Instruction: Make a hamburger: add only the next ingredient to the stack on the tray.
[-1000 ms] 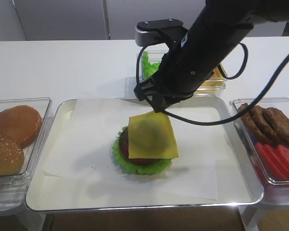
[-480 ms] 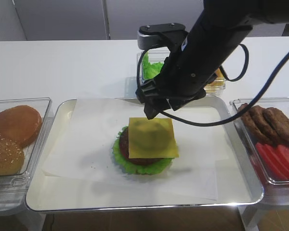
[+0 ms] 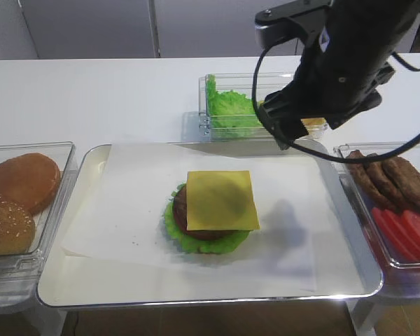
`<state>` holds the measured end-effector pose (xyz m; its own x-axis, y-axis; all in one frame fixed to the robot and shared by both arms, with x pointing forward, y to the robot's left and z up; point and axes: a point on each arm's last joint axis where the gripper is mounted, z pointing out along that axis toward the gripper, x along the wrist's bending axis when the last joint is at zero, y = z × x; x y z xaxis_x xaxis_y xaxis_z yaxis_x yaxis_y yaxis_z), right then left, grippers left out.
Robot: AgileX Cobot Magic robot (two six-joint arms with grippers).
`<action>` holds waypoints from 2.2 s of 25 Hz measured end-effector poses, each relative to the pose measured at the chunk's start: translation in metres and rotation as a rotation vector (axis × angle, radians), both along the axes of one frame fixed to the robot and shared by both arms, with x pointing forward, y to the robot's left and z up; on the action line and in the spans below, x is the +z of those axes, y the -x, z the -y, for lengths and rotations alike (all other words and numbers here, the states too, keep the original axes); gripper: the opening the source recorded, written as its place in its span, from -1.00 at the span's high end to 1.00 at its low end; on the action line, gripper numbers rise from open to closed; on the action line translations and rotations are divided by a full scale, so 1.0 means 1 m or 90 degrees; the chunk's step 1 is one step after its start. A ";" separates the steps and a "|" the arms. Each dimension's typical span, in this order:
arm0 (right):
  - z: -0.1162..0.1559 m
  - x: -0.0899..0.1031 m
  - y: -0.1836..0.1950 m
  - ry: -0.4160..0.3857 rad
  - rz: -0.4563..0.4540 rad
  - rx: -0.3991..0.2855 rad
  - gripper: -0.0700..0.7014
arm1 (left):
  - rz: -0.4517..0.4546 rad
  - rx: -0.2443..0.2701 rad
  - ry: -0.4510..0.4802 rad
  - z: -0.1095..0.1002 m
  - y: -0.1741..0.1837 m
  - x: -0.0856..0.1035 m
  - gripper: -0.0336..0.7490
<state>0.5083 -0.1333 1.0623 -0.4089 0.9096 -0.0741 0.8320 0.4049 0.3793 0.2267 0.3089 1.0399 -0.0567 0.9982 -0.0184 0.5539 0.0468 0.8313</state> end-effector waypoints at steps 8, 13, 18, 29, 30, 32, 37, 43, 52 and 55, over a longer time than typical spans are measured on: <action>0.048 0.021 0.029 0.015 -0.022 -0.068 -0.29 | 0.000 0.000 0.000 0.000 0.000 0.000 0.14; 0.073 0.020 0.077 -0.012 -0.024 -0.079 -0.15 | 0.000 0.000 0.000 0.000 0.000 0.000 0.14; 0.096 0.024 0.131 -0.073 0.009 -0.063 -0.14 | 0.000 0.000 0.000 0.000 0.000 0.000 0.14; 0.148 0.015 0.238 -0.206 0.193 -0.021 -0.14 | 0.000 0.000 0.000 0.000 0.000 0.000 0.14; 0.152 0.013 0.245 -0.217 0.213 -0.019 -0.14 | 0.000 0.000 0.000 0.000 0.000 0.000 0.14; 0.158 0.009 0.257 -0.236 0.248 -0.016 -0.14 | 0.000 0.000 0.000 0.000 0.000 0.000 0.14; 0.169 -0.003 0.279 -0.273 0.315 -0.010 -0.14 | 0.000 0.000 0.000 0.000 0.000 0.000 0.14; 0.172 -0.015 0.281 -0.267 0.326 -0.009 -0.22 | 0.000 0.000 0.000 0.000 0.000 0.000 0.14; 0.170 -0.021 0.278 -0.258 0.321 0.004 -0.42 | 0.000 0.000 0.000 0.000 0.000 0.000 0.14; 0.170 -0.021 0.278 -0.258 0.322 0.005 -0.39 | 0.000 0.000 0.000 0.000 0.000 0.000 0.14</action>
<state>0.2300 -0.3030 1.0416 -0.4199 0.9032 0.0888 0.5084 0.1530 0.8474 0.2267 0.3089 1.0399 -0.0567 0.9982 -0.0184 0.5539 0.0468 0.8313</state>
